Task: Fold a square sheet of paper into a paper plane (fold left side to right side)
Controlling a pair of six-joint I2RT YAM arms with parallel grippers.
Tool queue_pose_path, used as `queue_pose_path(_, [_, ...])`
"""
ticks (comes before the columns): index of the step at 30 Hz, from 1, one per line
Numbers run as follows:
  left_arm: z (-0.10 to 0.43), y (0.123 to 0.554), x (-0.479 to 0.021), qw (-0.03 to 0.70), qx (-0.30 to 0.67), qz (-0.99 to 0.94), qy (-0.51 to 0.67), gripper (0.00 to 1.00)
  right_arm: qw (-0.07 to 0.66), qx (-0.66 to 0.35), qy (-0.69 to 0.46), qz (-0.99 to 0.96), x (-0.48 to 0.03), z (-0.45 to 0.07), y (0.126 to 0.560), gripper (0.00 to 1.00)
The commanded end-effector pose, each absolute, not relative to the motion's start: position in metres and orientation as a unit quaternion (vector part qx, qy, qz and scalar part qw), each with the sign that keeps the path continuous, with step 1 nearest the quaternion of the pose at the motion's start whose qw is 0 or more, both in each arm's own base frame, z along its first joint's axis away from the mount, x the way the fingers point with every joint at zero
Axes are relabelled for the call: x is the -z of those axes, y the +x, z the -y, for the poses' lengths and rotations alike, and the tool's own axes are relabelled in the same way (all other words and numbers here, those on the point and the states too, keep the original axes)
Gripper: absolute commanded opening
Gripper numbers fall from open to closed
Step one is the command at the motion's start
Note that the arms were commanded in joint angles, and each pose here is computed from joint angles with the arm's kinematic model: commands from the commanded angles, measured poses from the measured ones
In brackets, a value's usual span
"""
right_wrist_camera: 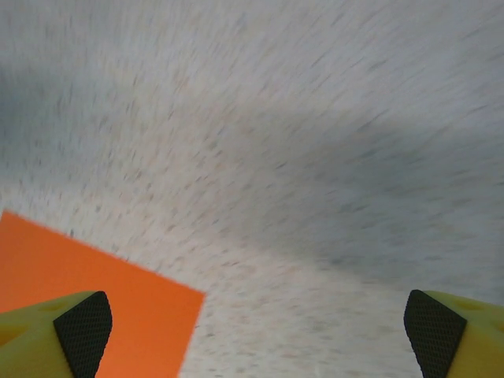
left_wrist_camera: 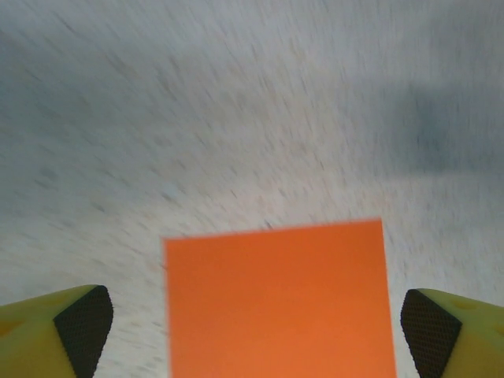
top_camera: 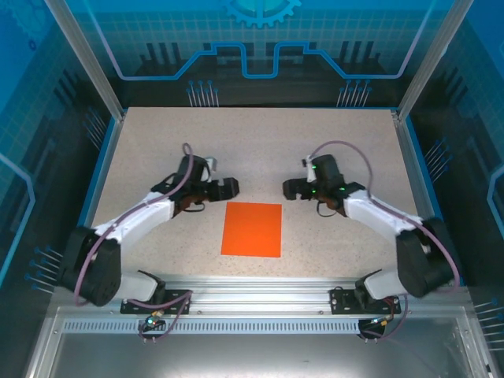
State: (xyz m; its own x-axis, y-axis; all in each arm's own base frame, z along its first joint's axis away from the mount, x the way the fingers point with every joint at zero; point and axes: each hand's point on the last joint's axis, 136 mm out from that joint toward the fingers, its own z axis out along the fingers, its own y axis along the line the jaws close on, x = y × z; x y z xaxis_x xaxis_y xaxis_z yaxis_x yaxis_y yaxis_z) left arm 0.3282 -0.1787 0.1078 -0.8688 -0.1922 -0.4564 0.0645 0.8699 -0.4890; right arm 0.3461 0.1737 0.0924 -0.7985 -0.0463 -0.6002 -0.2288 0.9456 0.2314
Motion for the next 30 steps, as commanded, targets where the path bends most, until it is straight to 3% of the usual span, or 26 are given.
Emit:
queue_pose_path(1, [0.203,0.321,-0.095,0.19,0.285,-0.938,-0.05,0.92,0.246,-0.146,-0.072,-0.956,-0.07,-0.201,0.346,0.99])
queue_pose_path(9, [0.223,0.282,-0.051,0.079,0.277,-0.957,-0.04,0.77,0.192,-0.105,-0.089,-0.972,-0.036,-0.229,0.341,0.99])
queue_pose_path(20, [0.221,0.207,-0.038,0.01,0.256,-0.966,-0.041,0.78,0.135,-0.113,-0.106,-0.979,-0.014,-0.246,0.308,1.0])
queue_pose_path(30, [0.221,0.184,-0.016,-0.023,0.226,-0.973,-0.038,0.78,0.101,-0.121,-0.124,-0.98,-0.008,-0.259,0.283,0.99])
